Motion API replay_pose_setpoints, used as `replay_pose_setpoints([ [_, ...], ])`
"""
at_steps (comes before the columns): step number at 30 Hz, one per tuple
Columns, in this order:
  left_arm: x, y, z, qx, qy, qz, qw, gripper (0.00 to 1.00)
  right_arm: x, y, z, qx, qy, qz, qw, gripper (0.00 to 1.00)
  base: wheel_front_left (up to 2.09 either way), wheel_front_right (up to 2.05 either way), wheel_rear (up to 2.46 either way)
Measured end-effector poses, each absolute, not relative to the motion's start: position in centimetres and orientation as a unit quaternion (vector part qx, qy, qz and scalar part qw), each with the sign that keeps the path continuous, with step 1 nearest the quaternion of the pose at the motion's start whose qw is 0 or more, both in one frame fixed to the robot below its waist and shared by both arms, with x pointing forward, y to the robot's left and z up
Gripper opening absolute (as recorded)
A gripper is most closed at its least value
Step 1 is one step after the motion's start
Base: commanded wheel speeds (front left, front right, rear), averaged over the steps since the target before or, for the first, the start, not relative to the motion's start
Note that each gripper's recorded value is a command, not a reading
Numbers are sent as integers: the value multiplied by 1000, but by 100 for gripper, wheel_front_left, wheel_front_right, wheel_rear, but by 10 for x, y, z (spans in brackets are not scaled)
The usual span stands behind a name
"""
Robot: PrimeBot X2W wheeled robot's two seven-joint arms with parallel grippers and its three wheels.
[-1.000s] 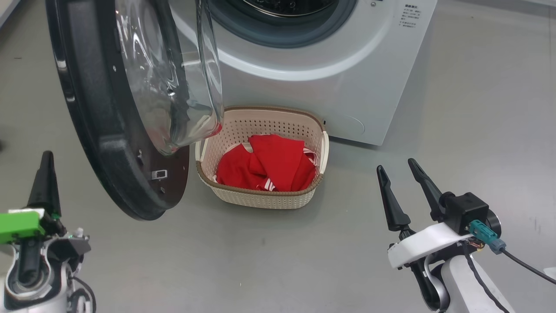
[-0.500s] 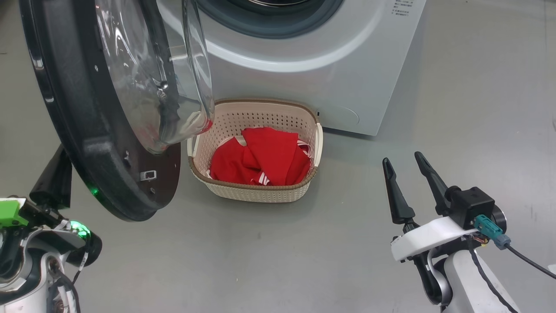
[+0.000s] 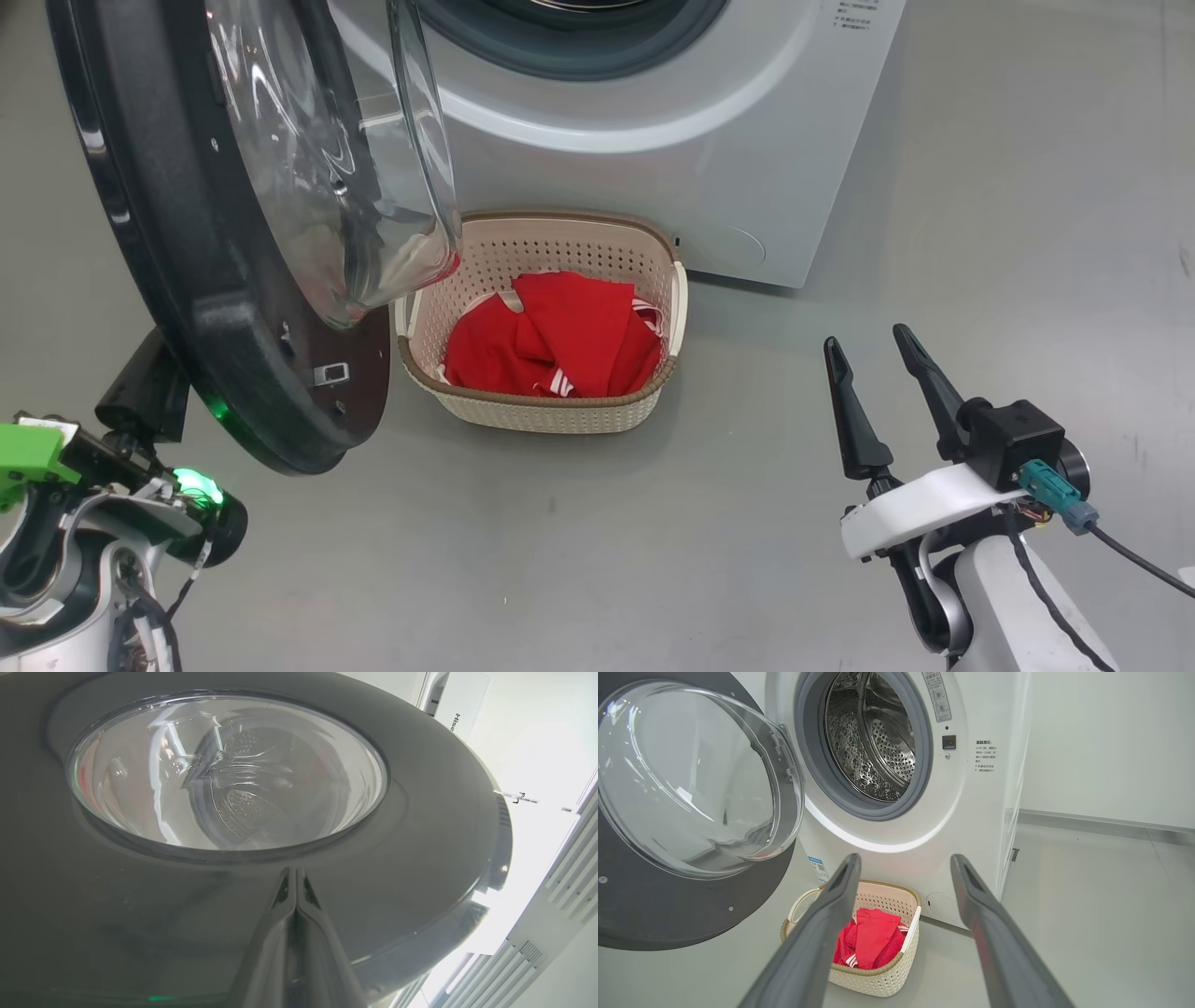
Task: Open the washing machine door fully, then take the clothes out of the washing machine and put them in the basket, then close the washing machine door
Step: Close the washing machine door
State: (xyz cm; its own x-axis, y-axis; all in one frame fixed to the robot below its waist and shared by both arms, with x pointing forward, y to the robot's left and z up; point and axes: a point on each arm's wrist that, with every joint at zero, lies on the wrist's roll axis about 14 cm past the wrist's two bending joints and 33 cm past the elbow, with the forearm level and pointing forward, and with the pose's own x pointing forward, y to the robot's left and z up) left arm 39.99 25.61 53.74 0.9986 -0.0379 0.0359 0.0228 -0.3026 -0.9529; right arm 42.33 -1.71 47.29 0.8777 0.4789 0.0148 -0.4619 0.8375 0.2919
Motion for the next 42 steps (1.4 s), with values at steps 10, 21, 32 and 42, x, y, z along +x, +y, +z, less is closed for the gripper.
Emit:
replay_pose_setpoints([
  [10, 410, 228, 532, -810, 44, -52, 582, 0, 425, -25, 473, 142, 27, 236, 961, 100, 0, 0, 0],
  [21, 429, 189, 526, -818, 91, -85, 562, 0, 427, -47, 467, 139, 32, 207, 968, 100, 0, 0, 0],
  [32, 454, 144, 508, -819, 143, -102, 546, 0, 431, -83, 463, 134, 30, 157, 978, 100, 0, 0, 0],
  [42, 484, 108, 492, -824, 175, -105, 528, 0, 428, -122, 456, 126, 35, 102, 986, 100, 0, 0, 0],
])
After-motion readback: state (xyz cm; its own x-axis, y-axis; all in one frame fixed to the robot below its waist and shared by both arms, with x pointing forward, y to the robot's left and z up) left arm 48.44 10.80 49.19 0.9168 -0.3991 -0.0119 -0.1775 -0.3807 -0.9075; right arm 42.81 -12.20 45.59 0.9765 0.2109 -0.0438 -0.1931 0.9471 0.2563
